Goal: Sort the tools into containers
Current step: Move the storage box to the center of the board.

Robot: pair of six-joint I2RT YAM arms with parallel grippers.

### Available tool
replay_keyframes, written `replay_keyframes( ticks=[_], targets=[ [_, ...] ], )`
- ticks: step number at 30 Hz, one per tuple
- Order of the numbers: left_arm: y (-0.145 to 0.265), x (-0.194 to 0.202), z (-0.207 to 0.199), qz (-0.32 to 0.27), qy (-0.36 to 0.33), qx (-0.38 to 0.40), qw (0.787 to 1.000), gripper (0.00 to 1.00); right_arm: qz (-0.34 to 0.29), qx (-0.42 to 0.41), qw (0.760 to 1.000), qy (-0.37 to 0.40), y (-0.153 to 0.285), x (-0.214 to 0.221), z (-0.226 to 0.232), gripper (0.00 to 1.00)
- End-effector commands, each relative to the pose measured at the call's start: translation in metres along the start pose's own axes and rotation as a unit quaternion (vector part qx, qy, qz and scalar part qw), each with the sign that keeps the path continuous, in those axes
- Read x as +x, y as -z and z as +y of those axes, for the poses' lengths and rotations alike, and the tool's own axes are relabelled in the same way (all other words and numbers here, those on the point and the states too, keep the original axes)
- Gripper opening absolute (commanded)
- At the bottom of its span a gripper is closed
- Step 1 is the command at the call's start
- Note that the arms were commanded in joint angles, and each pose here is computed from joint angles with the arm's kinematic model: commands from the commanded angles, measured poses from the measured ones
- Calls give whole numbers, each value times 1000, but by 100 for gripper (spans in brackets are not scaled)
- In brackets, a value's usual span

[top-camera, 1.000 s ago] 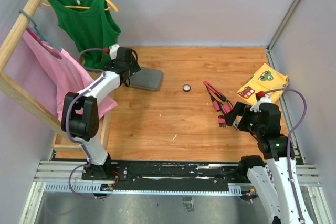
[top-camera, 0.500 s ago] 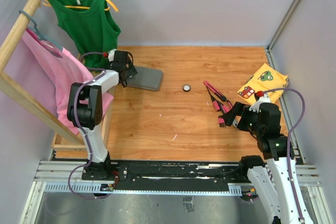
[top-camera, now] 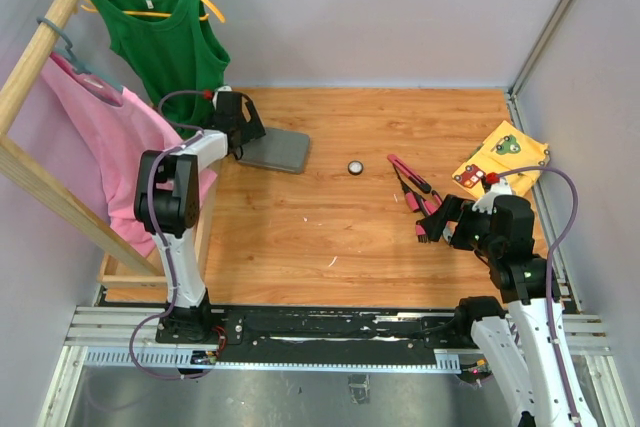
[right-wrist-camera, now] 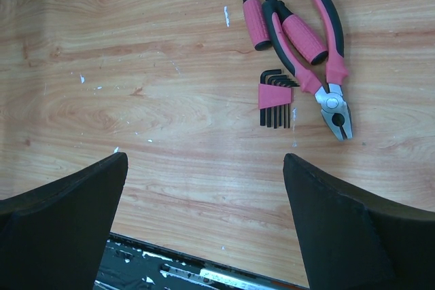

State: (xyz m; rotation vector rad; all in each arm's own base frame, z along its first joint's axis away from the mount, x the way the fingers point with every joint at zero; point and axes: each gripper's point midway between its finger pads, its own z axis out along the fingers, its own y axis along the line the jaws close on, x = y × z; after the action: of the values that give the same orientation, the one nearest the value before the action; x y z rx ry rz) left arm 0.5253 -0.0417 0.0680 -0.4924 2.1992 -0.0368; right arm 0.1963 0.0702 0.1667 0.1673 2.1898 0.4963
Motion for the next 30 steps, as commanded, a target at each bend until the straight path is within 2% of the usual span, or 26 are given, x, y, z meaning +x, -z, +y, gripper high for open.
replay_keyframes(
  ticks=[1,11,30],
  targets=[
    [-9,-5,-16,-5,-21,44,999,99,-2,-6,1000,3,-3,-1,-1,99],
    [-10,11,-45,12,-49,129,990,97,-1,-5,1000,3,-4,-1,-2,99],
    [34,72,-140,27,-174,232,957,96,-6,-17,1000,-7,-4,-4,4,99]
  ],
)
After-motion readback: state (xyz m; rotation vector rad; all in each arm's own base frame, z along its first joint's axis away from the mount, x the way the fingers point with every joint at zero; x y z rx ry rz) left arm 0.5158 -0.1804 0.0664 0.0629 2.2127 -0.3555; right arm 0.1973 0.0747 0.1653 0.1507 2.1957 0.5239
